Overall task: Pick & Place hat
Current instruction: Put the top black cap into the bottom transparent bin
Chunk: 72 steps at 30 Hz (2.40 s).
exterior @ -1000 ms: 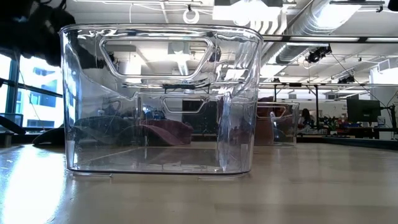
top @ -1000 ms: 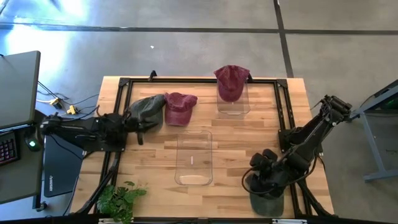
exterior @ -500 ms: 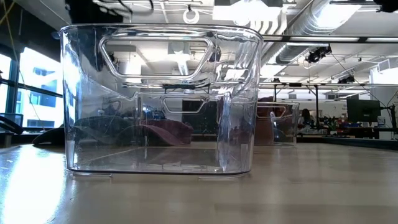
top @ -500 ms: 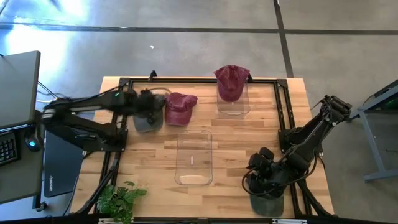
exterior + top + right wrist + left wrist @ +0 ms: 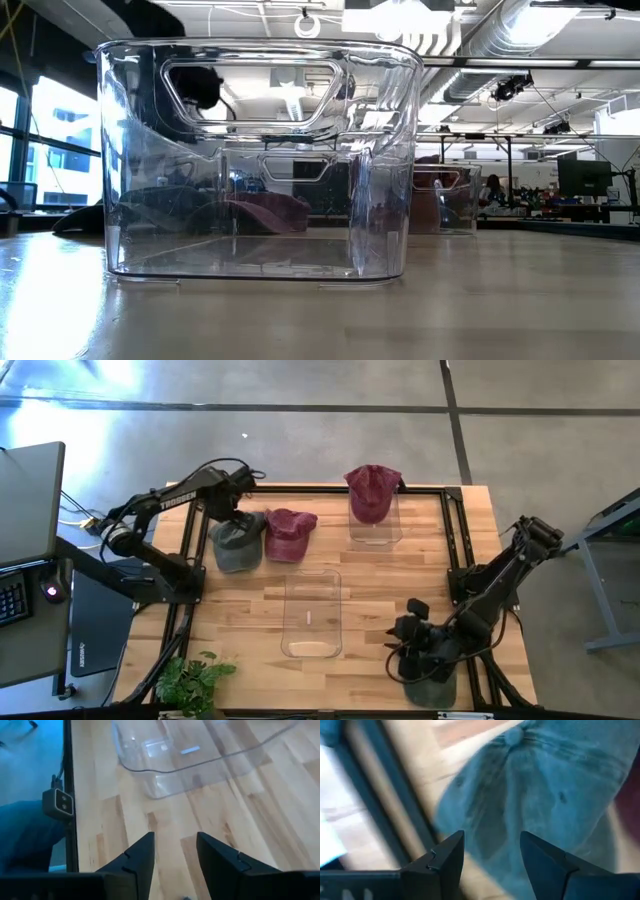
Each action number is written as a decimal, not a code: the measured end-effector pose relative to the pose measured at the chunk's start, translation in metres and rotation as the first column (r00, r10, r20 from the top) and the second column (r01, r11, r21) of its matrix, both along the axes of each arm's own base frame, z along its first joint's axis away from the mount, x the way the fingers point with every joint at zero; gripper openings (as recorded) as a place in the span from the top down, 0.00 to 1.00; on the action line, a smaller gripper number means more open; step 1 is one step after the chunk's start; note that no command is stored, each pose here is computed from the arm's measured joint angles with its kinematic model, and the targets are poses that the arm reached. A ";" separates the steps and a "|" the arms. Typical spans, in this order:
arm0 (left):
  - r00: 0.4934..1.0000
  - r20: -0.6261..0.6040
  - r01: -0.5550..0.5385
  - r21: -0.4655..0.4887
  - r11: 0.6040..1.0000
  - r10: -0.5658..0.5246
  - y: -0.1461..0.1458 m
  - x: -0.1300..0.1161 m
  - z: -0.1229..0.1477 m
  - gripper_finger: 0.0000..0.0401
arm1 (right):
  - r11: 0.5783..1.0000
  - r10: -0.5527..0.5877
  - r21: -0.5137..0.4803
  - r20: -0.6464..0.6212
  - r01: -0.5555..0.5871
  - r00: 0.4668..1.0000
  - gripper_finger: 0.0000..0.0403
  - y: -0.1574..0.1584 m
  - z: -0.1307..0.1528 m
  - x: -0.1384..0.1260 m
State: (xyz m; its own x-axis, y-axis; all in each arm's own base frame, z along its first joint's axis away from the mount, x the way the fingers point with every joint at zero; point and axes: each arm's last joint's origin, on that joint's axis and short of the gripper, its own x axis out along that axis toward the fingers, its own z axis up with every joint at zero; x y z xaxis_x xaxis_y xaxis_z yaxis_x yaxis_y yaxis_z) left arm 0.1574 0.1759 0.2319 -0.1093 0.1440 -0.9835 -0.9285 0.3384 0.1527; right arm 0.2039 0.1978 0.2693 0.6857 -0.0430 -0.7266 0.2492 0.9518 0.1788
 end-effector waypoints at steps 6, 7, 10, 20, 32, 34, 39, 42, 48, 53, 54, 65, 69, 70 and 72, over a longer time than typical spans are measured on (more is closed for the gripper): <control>0.994 0.086 -0.074 -0.009 0.997 0.074 0.008 -0.014 -0.034 0.52 | 0.995 0.094 -0.025 0.040 -0.093 0.995 0.65 0.020 -0.018 0.021; 0.994 0.082 -0.076 0.011 0.997 0.075 0.008 -0.014 -0.038 0.52 | 0.993 0.114 -0.029 0.056 -0.112 0.992 0.65 0.023 -0.021 0.025; 0.994 0.045 -0.105 0.040 0.994 0.103 0.004 -0.019 -0.052 0.52 | 0.984 0.179 -0.025 0.095 -0.177 0.979 0.65 0.034 -0.027 0.034; 0.987 0.131 -0.090 -0.002 0.996 0.090 0.004 -0.029 -0.074 0.70 | 0.958 0.282 -0.003 0.195 -0.286 0.940 0.65 0.049 -0.027 0.046; 0.977 0.209 0.034 0.036 0.999 -0.040 -0.013 -0.030 -0.047 0.99 | 0.966 0.260 -0.046 0.221 -0.256 0.940 0.65 0.049 -0.026 0.046; 0.965 0.250 0.061 0.090 0.994 -0.082 -0.023 -0.032 -0.032 0.99 | 0.966 0.257 -0.063 0.226 -0.249 0.940 0.65 0.048 -0.026 0.046; 0.878 0.430 0.102 0.264 0.959 -0.212 -0.057 -0.042 0.012 1.00 | 0.968 0.248 -0.080 0.232 -0.236 0.941 0.65 0.048 -0.026 0.047; 0.800 0.520 0.100 0.378 0.921 -0.300 -0.081 -0.054 0.035 1.00 | 0.969 0.244 -0.083 0.234 -0.231 0.941 0.65 0.047 -0.026 0.047; 0.598 0.620 0.082 0.583 0.808 -0.508 -0.126 -0.086 0.066 1.00 | 0.968 0.218 -0.179 0.268 -0.174 0.939 0.65 0.042 -0.024 0.051; 0.445 0.673 0.053 0.638 0.768 -0.591 -0.151 -0.110 0.074 1.00 | 0.961 0.201 -0.250 0.332 -0.119 0.922 0.63 0.024 -0.016 0.074; 0.419 0.679 0.049 0.646 0.762 -0.603 -0.154 -0.114 0.075 1.00 | 0.957 0.206 -0.265 0.347 -0.115 0.915 0.62 0.019 -0.014 0.080; 0.055 0.712 0.015 0.700 0.714 -0.700 -0.152 -0.073 0.032 1.00 | 0.928 0.165 -0.371 0.496 0.036 0.853 0.39 -0.056 0.012 0.137; 0.000 0.677 -0.030 0.736 0.676 -0.736 -0.156 -0.056 0.014 1.00 | 0.903 0.089 -0.401 0.525 0.154 0.846 0.38 -0.070 0.029 0.145; -0.006 0.665 -0.033 0.747 0.664 -0.747 -0.157 -0.053 0.011 1.00 | 0.899 0.086 -0.406 0.525 0.161 0.847 0.38 -0.073 0.032 0.147; -0.017 0.642 -0.038 0.766 0.642 -0.767 -0.162 -0.047 0.008 1.00 | 0.893 0.087 -0.419 0.515 0.161 0.853 0.38 -0.081 0.039 0.151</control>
State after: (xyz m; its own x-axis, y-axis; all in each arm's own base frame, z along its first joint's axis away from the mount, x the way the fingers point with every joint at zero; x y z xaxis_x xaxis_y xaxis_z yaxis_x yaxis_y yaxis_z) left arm 0.1109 0.0140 0.2396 0.9792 0.1869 0.0795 -0.1492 0.9275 -0.3428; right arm 0.3551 0.1167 0.3080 0.9387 -0.2985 -0.1724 0.2773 0.9510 -0.1369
